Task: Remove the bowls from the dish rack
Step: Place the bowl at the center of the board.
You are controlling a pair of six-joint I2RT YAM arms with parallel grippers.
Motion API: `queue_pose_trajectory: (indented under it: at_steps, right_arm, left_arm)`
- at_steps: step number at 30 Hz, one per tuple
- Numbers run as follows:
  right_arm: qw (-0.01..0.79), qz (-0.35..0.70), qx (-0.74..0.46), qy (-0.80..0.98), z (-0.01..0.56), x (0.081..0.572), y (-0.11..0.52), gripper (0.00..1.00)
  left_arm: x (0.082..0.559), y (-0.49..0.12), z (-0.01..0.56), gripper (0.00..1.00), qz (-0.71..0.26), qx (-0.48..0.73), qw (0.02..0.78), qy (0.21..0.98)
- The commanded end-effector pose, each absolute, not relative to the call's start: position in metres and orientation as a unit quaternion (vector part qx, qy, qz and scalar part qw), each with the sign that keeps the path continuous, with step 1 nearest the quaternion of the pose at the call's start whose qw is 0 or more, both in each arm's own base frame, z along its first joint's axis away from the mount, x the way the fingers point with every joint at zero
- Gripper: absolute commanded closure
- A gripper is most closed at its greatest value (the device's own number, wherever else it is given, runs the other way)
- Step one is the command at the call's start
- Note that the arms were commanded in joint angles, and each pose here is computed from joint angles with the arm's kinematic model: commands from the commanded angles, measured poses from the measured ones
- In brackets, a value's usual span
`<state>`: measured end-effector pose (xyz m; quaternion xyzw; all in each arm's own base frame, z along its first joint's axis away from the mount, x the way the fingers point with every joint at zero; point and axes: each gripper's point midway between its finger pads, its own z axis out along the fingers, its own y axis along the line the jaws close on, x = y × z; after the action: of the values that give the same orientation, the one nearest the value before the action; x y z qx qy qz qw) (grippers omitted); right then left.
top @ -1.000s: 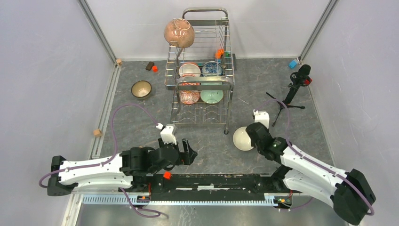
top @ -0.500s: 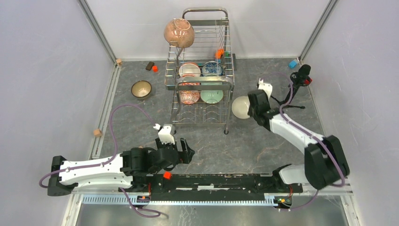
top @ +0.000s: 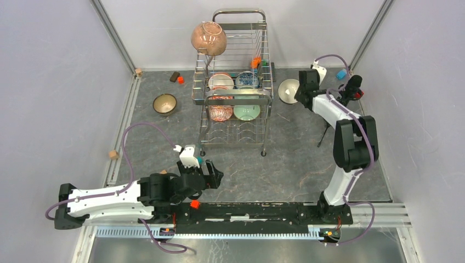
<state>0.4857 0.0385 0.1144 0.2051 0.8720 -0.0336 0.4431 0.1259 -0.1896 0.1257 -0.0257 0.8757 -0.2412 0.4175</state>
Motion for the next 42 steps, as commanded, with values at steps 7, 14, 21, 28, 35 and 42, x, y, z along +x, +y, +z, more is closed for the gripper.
queue_pose_trajectory:
  at_steps: [7,14,21,28,35,42]
  right_arm:
    - [0.456,0.006,0.237,0.858,0.128,0.548,0.024,1.00]
    - [0.437,0.007,0.248,0.865,0.103,0.558,0.015,1.00]
    - [0.427,0.009,0.250,0.869,0.092,0.570,0.014,1.00]
    - [0.409,0.007,0.245,0.879,0.078,0.572,0.012,1.00]
    - [0.392,0.017,0.237,0.889,0.063,0.565,0.015,0.87]
    - [0.391,0.026,0.234,0.890,0.064,0.561,0.017,0.75]
  left_arm:
    - [0.134,-0.179,0.125,0.00,-0.233,-0.066,0.435,0.867]
    - [0.134,-0.177,0.118,0.00,-0.222,-0.070,0.431,0.872]
    - [0.135,-0.172,0.116,0.00,-0.213,-0.073,0.435,0.872]
    - [0.136,-0.171,0.116,0.00,-0.208,-0.072,0.438,0.872]
    - [0.134,-0.170,0.114,0.00,-0.210,-0.073,0.433,0.873]
    - [0.132,-0.165,0.115,0.00,-0.212,-0.077,0.430,0.875]
